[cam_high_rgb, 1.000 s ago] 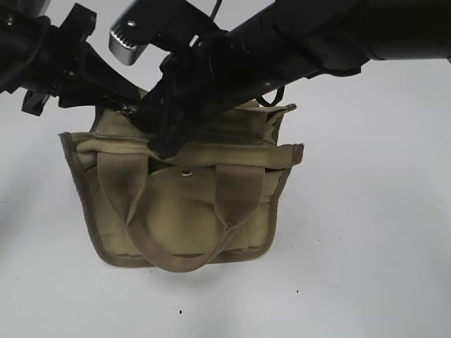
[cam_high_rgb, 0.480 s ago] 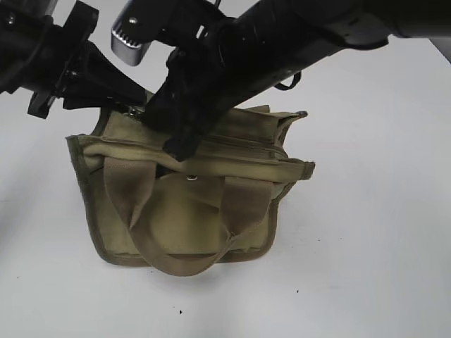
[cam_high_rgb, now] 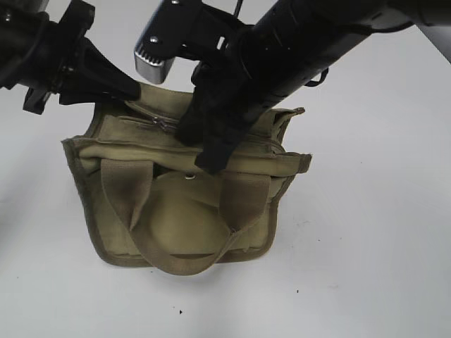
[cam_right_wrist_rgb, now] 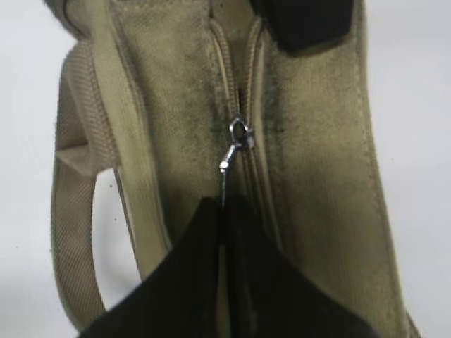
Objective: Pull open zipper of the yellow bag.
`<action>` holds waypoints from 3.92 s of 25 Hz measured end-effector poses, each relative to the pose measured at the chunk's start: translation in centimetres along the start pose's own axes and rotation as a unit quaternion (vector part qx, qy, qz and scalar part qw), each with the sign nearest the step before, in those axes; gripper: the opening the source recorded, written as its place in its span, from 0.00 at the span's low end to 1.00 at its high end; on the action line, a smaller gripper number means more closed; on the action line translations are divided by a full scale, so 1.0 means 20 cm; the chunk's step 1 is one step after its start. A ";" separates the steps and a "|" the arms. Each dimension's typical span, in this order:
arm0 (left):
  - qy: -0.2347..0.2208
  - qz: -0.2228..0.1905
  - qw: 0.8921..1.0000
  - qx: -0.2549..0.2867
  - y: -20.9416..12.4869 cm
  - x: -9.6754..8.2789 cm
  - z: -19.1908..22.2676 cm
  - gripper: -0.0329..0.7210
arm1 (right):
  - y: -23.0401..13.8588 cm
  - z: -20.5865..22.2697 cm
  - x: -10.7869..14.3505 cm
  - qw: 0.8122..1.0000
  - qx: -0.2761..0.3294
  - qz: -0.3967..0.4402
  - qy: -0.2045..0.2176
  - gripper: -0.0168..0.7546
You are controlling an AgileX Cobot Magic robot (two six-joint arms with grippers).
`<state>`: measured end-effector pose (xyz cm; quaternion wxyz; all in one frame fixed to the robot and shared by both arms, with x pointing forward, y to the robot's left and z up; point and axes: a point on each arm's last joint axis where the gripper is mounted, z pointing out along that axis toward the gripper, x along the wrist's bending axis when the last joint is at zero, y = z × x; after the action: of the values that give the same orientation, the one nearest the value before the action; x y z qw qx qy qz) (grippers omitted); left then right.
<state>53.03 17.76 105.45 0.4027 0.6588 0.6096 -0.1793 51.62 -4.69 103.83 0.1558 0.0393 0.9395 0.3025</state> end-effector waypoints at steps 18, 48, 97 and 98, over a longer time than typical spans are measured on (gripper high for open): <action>0.007 0.001 1.000 -0.012 0.01 0.01 0.00 0.06 | -0.41 -0.24 -0.15 0.933 0.214 0.289 0.017 0.02; 0.207 0.225 0.946 -0.110 -0.44 -0.20 -0.64 0.76 | -0.50 -0.68 0.23 0.856 0.210 0.471 -0.030 0.62; 0.313 0.285 0.878 -0.223 -1.27 0.11 -0.80 0.76 | -0.93 -1.09 1.02 0.903 -0.029 0.377 -0.204 0.60; 0.313 0.285 0.878 -0.223 -1.27 0.11 -0.80 0.76 | -0.93 -1.09 1.02 0.902 -0.030 0.379 -0.204 0.60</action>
<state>25.37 29.37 105.74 0.3611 0.7187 0.5133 0.2992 25.77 -28.42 104.27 0.2187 0.4482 0.7922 0.3517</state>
